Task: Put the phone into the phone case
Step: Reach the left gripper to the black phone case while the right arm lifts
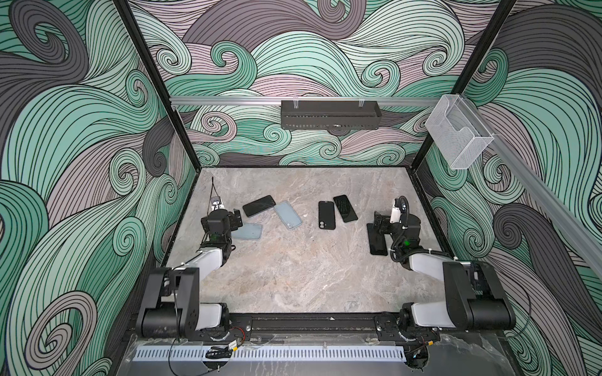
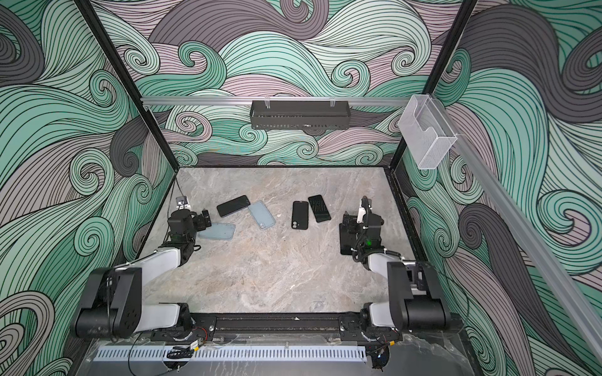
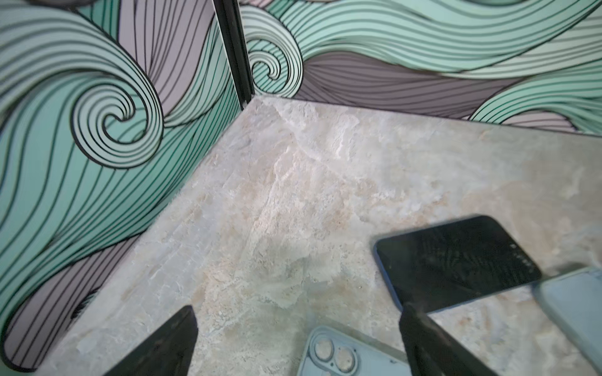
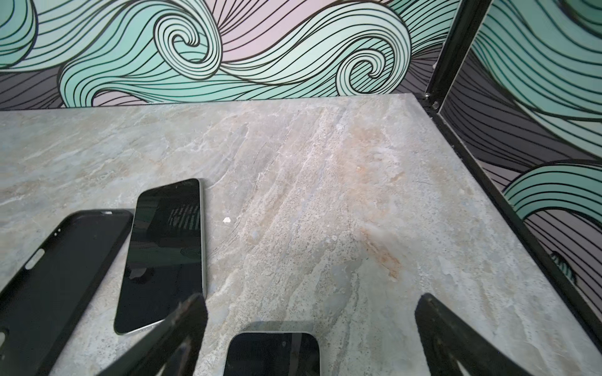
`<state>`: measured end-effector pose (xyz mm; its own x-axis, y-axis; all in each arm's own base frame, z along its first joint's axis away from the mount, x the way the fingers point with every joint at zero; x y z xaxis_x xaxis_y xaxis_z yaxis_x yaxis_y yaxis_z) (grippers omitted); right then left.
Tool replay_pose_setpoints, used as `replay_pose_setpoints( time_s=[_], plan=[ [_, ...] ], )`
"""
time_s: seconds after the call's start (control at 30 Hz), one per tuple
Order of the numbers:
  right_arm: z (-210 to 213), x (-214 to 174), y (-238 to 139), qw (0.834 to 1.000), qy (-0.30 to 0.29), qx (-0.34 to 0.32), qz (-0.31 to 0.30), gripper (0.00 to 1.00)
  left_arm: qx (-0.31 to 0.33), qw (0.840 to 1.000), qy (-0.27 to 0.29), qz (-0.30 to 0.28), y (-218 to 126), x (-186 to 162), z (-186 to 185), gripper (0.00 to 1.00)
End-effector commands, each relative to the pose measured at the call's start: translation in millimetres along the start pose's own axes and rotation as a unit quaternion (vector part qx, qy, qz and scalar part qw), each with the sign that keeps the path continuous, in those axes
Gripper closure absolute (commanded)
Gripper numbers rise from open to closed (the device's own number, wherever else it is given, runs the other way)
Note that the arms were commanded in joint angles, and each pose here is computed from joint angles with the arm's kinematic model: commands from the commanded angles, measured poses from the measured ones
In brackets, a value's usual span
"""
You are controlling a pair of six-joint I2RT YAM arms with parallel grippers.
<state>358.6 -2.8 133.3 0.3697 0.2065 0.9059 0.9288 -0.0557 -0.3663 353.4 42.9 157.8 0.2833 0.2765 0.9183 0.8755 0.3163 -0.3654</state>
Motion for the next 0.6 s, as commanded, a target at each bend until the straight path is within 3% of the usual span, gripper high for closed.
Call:
replay_pose_setpoints(
  time_s=[0.0,0.13,0.3,0.57],
  plan=[
    [-8.2,10.6,-10.5,0.999,0.016,-0.018,0.033,0.01,0.002,1.000,-0.008,0.025,-14.2,15.9,-5.3,0.01],
    [-1.7,29.1,-26.0,0.998,0.008,0.001,0.059,0.03,-0.027,0.998,-0.020,0.056,-30.0,18.1,-21.2,0.01],
    [9.3,45.3,-43.4,0.994,-0.003,0.034,0.100,0.04,-0.088,0.988,0.022,0.125,-52.2,8.7,-62.3,0.02],
    [28.9,61.1,-62.5,0.988,-0.009,0.078,0.136,0.06,-0.199,0.953,0.024,0.228,-85.3,-9.9,-138.2,0.07]
  ],
)
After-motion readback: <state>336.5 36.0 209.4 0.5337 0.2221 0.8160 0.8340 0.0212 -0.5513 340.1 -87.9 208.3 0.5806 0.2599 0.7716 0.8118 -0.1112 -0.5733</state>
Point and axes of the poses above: each gripper's point midway between its finger pads, its own y axis out along the fingers, its own z axis along the line the jaws close on, x = y × z, the point moved 3 cm from there along -y, back along the fingers, and after that the axes turned 12 degrees about -y, right-handed, at the moved point
